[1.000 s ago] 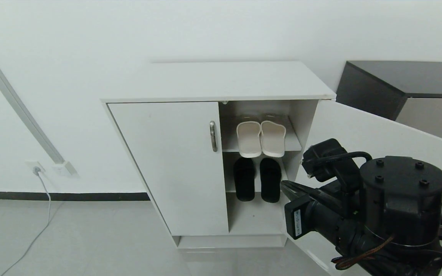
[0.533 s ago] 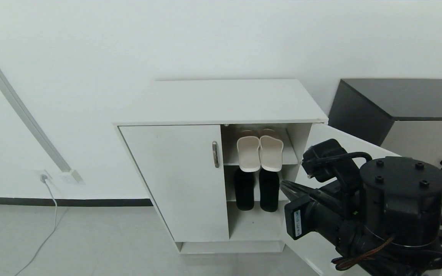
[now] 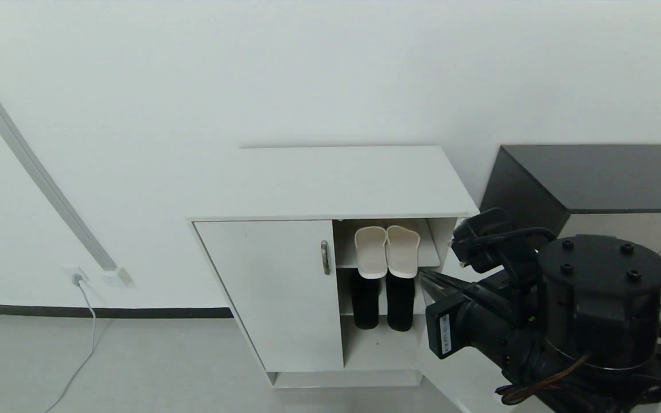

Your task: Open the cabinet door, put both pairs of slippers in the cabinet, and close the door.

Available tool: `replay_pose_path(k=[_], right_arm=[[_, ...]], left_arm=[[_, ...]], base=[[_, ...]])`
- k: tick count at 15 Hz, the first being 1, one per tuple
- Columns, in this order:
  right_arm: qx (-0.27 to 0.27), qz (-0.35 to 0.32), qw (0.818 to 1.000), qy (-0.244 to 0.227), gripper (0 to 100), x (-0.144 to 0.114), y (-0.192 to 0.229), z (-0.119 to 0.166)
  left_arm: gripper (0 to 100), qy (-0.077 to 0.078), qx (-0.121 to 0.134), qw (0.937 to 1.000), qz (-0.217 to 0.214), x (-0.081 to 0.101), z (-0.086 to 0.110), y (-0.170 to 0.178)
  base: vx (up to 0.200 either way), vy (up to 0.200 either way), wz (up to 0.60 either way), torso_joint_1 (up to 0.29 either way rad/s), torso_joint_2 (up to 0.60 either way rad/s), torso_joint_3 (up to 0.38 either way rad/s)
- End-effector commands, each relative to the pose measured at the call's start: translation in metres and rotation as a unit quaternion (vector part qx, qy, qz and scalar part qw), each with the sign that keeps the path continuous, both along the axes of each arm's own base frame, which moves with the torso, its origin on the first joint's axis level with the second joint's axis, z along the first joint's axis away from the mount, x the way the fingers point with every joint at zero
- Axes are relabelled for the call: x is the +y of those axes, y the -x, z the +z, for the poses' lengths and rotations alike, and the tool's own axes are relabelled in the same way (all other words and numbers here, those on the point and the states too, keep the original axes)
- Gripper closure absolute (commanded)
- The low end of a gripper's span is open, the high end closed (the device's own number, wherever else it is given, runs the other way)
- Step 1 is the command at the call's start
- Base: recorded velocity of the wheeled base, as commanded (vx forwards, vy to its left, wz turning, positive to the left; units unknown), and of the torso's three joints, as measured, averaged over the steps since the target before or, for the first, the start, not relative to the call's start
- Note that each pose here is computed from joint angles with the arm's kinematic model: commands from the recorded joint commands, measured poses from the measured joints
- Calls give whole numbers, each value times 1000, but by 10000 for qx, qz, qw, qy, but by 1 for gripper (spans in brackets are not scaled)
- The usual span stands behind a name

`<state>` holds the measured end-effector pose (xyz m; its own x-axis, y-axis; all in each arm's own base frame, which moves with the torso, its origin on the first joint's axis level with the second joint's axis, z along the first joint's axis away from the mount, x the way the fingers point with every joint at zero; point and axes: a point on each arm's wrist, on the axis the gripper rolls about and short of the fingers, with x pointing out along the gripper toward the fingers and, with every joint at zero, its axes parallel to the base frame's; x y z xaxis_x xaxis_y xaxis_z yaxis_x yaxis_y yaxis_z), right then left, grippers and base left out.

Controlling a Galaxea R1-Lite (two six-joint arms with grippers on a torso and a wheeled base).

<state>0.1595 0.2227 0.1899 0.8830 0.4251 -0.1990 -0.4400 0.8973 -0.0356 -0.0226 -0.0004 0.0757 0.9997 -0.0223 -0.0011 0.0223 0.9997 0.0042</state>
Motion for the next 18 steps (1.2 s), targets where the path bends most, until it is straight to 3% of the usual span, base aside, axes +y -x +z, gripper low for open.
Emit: replay_pose_path(k=[1,6,12,18], right_arm=[[4,-2,10000,9,100,0,0,-1],[10,5,10000,15,100,0,0,-1],[21,14,10000,40,100,-1,1,-3],[29,14,10000,52,100,-1,1,-4]], left_arm=[[100,-2,2,10000,-3,0,0,0],[100,-2,2,10000,-3,0,0,0],[100,6,2,10000,-3,0,0,0],[100,6,2,10000,4,0,0,0]], base=[[0,0,0,276,-627,-334],[0,0,0,216,-478,-260],[0,0,0,17,-28,-17],[0,0,-600,5,-1,2]])
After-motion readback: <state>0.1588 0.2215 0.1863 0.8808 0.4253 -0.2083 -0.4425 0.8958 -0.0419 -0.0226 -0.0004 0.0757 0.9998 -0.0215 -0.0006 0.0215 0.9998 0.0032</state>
